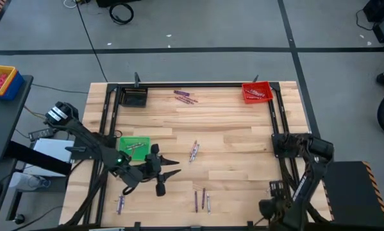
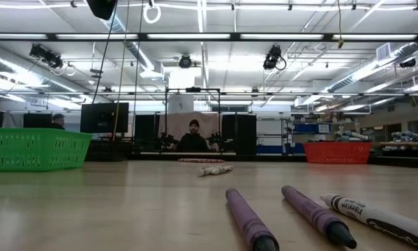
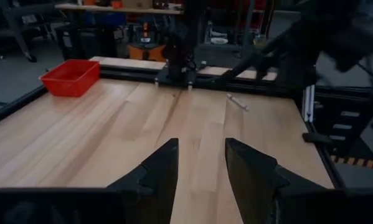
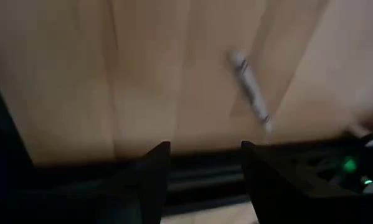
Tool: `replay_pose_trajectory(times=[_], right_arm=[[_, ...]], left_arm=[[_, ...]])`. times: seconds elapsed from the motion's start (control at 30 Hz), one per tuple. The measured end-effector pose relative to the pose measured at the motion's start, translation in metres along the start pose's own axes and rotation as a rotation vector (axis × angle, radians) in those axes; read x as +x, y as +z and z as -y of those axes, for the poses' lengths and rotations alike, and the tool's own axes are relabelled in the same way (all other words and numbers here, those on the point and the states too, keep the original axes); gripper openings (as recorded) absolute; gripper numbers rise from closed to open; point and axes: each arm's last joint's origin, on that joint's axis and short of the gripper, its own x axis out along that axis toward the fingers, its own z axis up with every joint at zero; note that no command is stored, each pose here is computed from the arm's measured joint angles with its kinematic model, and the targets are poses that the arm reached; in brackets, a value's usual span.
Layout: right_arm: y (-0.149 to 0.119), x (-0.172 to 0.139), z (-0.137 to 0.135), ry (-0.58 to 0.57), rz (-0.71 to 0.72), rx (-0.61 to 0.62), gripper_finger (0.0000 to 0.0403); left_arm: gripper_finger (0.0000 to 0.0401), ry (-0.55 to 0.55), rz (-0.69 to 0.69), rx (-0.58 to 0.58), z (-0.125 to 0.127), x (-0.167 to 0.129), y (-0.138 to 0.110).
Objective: Sort crayons
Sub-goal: Put the white crayon into the green bin
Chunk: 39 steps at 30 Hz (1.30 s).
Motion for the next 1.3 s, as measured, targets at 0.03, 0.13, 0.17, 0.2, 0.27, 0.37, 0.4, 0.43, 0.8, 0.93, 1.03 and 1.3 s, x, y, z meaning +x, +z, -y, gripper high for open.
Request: replay_pose_trajectory(times=[0.03,0.13,0.17,0.2,0.27,0.37,0.4,0.43,0.8,0.93,1.03,1.3], right_arm=[[0.003,0.007,0.003,0.026,-0.017,-0.023,0.0197],[0.013,0.03,0.016,0.045,-0.041,-0.073,0.0191],[0.015,0.035,0.021,0.043,-0.047,-0.083,0.0188],[0.018,0.039,0.027,0.041,-0.059,-0.09,0.0184],[0.023,0.046,0.036,0.034,-0.095,-0.09,0.0175],[0.03,0.048,0.045,0.067,-0.137,-0.104,0.0158],[0.032,0.048,0.046,0.074,-0.135,-0.116,0.0153],[0.034,0.048,0.047,0.078,-0.129,-0.128,0.0148],[0.042,0.047,0.044,0.104,-0.034,-0.243,0.0086],[0.042,0.047,0.044,0.1,-0.03,-0.238,0.0048],[0.043,0.046,0.045,0.087,-0.025,-0.185,0.0025],[0.06,-0.01,0.05,-0.067,0.276,-0.084,0.0017]], left_arm=[[0.0143,-0.001,0.008,0.001,0.0,0.0,0.001],[0.0143,-0.001,0.022,0.003,0.0,0.0,0.003],[0.0143,-0.002,0.021,0.005,0.0,0.0,0.003],[0.0143,-0.002,0.02,0.007,0.0,0.0,0.003],[0.0143,-0.002,0.02,0.007,0.0,0.0,0.003],[0.0143,0.0,0.016,0.012,0.0,0.0,0.002],[0.0143,0.0,0.016,0.012,0.0,0.0,0.002],[0.0143,0.0,0.016,0.012,0.0,0.0,0.002],[0.0143,-0.001,0.014,0.037,0.0,0.0,0.002],[0.0143,-0.002,0.015,0.037,0.0,0.0,0.002],[0.0143,-0.002,0.015,0.035,0.001,0.0,0.002],[0.0143,0.007,0.017,0.03,-0.001,0.002,0.002]])
